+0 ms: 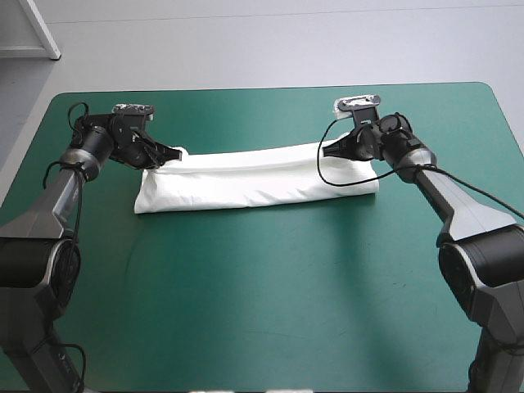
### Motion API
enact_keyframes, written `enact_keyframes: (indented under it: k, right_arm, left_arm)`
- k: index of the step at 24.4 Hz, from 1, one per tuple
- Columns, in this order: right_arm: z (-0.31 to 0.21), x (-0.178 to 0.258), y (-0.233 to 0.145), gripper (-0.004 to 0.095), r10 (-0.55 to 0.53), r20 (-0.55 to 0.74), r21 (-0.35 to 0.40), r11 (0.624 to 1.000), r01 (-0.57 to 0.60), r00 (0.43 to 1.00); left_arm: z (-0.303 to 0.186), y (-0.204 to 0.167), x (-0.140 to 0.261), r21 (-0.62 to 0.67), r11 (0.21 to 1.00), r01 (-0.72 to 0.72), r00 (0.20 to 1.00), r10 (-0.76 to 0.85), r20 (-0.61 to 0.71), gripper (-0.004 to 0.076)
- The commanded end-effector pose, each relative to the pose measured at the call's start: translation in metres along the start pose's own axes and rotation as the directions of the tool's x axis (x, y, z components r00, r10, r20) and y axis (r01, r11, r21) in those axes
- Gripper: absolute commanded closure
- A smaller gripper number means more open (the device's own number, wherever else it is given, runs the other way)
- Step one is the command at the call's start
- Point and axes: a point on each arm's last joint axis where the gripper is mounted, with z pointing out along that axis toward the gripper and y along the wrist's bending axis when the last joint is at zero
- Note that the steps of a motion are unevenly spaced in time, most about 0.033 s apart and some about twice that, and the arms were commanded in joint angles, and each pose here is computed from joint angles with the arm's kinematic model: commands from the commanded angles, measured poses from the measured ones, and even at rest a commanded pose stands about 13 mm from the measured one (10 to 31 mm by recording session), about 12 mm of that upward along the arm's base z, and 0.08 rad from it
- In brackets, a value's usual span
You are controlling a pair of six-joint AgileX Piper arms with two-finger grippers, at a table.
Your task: Fold the cloth
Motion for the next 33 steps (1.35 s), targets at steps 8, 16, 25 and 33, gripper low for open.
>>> enact_keyframes:
  k: [8, 16, 25, 33]
  right_arm:
    - [-0.024, -0.030, -0.003, 0.0095, 0.058, 0.143, -0.037, 0.998, -0.054, 0.988]
    - [-0.106, -0.040, -0.030, 0.0140, 0.049, 0.197, 0.046, 0.997, -0.059, 0.979]
    - [-0.107, -0.018, -0.064, 0.0150, 0.112, -0.025, -0.032, 0.993, -0.113, 0.993]
    - [-0.103, -0.011, -0.078, 0.0180, 0.155, -0.088, -0.071, 0.984, -0.161, 0.984]
  left_arm:
    - [-0.019, 0.004, -0.017, -0.037, 0.999, -0.002, 0.996, 0.005, 0.089, 0.0262]
    - [-0.107, -0.012, -0.034, 0.071, 0.997, 0.040, 0.974, -0.055, 0.222, 0.0263]
    - [-0.098, -0.081, -0.030, 0.297, 0.948, -0.113, 0.979, 0.055, 0.197, 0.0727]
    - [-0.038, -0.153, -0.019, 0.364, 0.908, -0.210, 0.975, 0.168, 0.144, 0.0734]
